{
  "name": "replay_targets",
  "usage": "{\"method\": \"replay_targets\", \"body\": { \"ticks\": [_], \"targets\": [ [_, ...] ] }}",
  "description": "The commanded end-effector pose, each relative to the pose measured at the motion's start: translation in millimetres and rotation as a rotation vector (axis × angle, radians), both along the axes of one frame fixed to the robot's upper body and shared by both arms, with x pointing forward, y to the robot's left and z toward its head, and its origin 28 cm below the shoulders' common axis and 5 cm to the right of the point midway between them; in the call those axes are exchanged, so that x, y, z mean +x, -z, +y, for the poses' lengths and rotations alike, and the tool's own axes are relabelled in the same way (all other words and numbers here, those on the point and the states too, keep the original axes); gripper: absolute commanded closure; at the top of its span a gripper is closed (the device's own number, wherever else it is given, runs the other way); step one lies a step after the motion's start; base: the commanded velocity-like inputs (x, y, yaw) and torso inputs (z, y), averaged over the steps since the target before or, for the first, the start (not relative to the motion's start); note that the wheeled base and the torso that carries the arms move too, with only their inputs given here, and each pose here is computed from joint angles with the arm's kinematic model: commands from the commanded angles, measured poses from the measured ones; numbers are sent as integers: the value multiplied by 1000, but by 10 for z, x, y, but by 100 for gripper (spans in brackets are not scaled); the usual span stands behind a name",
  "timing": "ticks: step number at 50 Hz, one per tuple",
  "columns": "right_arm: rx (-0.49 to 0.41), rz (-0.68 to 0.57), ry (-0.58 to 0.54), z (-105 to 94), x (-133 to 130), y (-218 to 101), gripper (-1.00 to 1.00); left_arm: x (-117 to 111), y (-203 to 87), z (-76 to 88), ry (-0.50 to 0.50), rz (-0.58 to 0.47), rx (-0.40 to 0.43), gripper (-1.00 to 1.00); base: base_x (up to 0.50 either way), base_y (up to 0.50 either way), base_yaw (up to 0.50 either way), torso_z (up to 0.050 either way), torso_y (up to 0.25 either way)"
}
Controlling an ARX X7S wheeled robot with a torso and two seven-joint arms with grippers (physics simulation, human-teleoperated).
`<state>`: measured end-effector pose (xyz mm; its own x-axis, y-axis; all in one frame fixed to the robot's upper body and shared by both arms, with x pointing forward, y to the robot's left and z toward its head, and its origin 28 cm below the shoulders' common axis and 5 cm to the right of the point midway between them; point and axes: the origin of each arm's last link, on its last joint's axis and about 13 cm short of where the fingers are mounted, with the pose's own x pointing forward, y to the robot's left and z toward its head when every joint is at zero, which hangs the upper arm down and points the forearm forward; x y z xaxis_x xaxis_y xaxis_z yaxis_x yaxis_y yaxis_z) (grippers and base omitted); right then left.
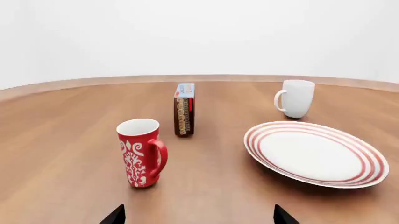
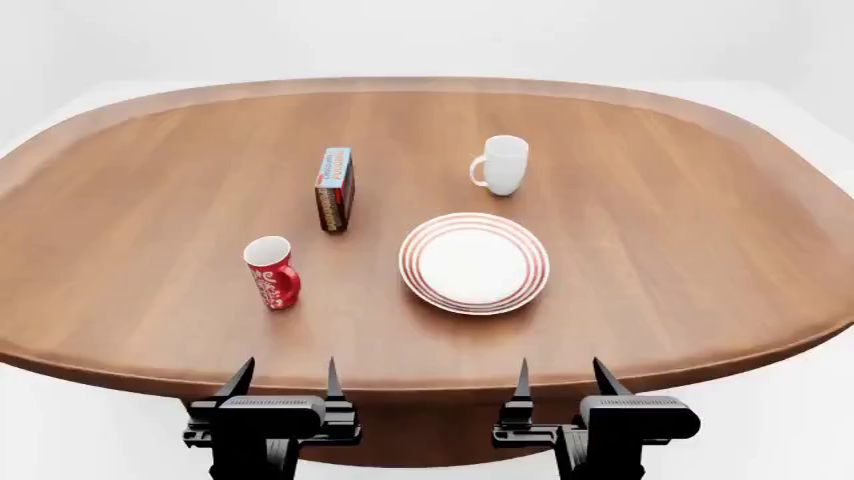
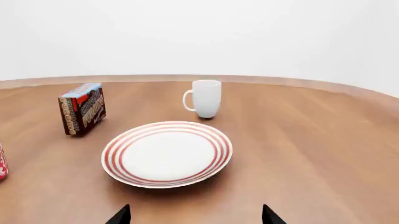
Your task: Pick up the red mug and put it on the plate
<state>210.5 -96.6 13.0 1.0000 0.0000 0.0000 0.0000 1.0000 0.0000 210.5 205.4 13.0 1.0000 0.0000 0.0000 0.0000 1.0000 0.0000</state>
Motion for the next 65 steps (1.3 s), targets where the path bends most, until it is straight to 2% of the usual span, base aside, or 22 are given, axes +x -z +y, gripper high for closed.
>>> {"method": "replay_targets", "body": {
  "ticks": [1, 15, 23, 26, 27, 37, 43, 48, 53, 65],
  "targets": [
    [4, -1, 5, -4, 2, 6, -100, -1, 30, -16, 10, 10, 3, -100, 0, 0, 0, 0, 0],
    [-33, -37, 42, -66, -44, -142, -100, -29, -24, -36, 10, -13, -2, -100, 0, 0, 0, 0, 0],
    [-126, -98, 32, -77, -2, -450, -100, -6, -454, -12, 10, -132, -51, -100, 0, 0, 0, 0, 0],
    [-113, -138, 48, -81, -22, -513, -100, -13, -558, -10, 14, -165, -65, -100, 0, 0, 0, 0, 0],
    [-88, -190, 35, -70, -62, -518, -100, -40, -547, 6, 21, -164, -60, -100, 102, 0, 0, 0, 0],
    [-61, -146, 57, -112, -46, -419, -100, -18, -503, 14, 22, -161, -42, -100, 486, 0, 0, 0, 0],
    [-50, -140, 54, -125, -59, -403, -100, -10, -480, 8, 25, -158, -37, -100, 0, 0, 0, 0, 0],
    [-61, -156, 57, -129, -73, -427, -100, 10, -476, 13, 15, -149, -48, -100, 0, 0, 0, 0, 0],
    [-124, -158, 41, -103, -81, -452, -100, 3, -502, 25, 17, -155, -56, -100, 13, 416, 0, 0, 0],
    [-137, -166, 24, -101, -89, -459, -100, 31, -463, 17, 31, -145, -69, -100, 21, 354, 0, 0, 0]
  ]
}}
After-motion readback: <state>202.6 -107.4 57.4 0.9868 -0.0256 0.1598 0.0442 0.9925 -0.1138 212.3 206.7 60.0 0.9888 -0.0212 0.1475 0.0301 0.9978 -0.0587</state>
